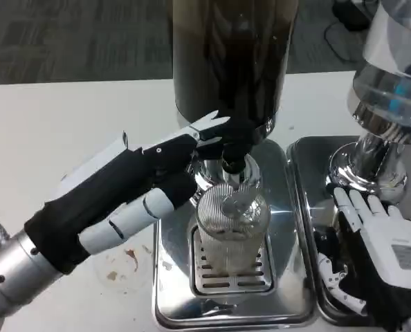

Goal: Grasp the cup under the faucet to collect the drink, then remove the cup.

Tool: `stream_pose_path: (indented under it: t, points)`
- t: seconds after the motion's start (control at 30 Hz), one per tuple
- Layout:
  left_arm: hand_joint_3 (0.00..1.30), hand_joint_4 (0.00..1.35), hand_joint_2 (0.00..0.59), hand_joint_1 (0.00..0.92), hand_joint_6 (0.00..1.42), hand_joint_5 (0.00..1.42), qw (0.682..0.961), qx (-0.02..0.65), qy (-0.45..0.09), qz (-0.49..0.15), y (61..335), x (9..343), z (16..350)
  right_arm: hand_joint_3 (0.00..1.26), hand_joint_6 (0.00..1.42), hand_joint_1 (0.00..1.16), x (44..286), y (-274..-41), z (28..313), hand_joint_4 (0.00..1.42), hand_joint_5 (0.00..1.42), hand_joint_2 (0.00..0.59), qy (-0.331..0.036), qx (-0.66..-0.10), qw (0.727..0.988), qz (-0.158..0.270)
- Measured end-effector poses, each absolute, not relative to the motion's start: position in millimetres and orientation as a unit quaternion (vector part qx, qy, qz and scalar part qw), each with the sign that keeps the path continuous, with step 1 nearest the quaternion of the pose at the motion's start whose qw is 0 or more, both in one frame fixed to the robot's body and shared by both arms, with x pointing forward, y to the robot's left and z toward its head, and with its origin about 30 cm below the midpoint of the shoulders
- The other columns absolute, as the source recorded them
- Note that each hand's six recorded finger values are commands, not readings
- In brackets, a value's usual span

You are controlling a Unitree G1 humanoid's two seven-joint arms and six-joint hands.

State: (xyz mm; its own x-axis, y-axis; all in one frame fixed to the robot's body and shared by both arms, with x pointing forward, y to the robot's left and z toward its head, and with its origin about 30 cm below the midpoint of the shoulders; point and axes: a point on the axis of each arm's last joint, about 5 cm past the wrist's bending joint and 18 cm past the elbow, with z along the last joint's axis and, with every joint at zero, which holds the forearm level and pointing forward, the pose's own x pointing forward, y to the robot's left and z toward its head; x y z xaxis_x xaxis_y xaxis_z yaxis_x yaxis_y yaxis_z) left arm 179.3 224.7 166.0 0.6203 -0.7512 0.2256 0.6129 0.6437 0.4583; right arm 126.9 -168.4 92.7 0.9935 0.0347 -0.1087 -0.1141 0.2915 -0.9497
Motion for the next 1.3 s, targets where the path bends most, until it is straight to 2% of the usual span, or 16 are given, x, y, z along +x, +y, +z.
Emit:
stream_pose_path:
  t: [0.23,0.7,0.87,1.03,1.07,1.1,1.13,1.2,1.3]
  points:
    - [0.2,0.01,0.228,0.0,0.11,0.17,0.863,0.225,-0.207,-0.401,229.8,183.1,178.4,0.0,0.0,0.39,126.7,-168.0,90.2,0.0,0.0,0.573,0.038,-0.592,0.804,0.046]
    - [0.23,0.01,0.234,0.0,0.09,0.17,0.851,0.253,-0.212,-0.407,231.7,184.5,182.9,0.0,0.0,0.39,131.2,-166.6,88.1,0.0,0.0,0.566,0.036,-0.589,0.806,0.046]
    - [0.23,0.02,0.235,0.0,0.09,0.16,0.851,0.254,-0.212,-0.408,231.6,184.2,183.1,0.0,0.0,0.38,131.2,-165.4,87.8,0.0,0.0,0.561,0.036,-0.571,0.819,0.043]
    - [0.23,0.01,0.234,0.0,0.09,0.16,0.851,0.254,-0.212,-0.408,231.7,183.4,183.2,0.0,0.0,0.38,131.3,-166.1,88.4,0.0,0.0,0.555,0.04,-0.519,0.853,0.035]
    - [0.23,0.01,0.234,0.0,0.09,0.16,0.851,0.254,-0.212,-0.407,231.9,183.1,183.2,0.0,0.0,0.44,131.7,-167.4,89.0,0.0,0.0,0.484,0.039,-0.496,0.867,0.033]
    - [0.23,0.01,0.235,0.0,0.09,0.15,0.851,0.255,-0.212,-0.407,232.1,182.9,183.2,0.0,0.0,0.47,132.1,-168.8,89.6,0.0,0.0,0.45,0.038,-0.477,0.877,0.031]
    - [0.23,0.01,0.235,0.0,0.09,0.15,0.851,0.255,-0.212,-0.406,232.2,182.8,183.4,0.0,0.0,0.48,132.4,-169.7,90.1,0.0,0.0,0.443,0.037,-0.461,0.886,0.031]
    - [0.23,0.01,0.237,0.0,0.09,0.15,0.851,0.256,-0.213,-0.405,232.6,182.4,184.3,0.0,0.0,0.53,132.9,-171.3,91.4,0.0,0.0,0.368,0.033,-0.431,0.901,0.036]
    - [0.23,0.01,0.238,0.0,0.09,0.15,0.852,0.257,-0.213,-0.404,232.8,181.7,184.7,0.0,0.01,0.53,133.4,-173.3,92.5,0.0,0.0,0.323,0.037,-0.39,0.919,0.047]
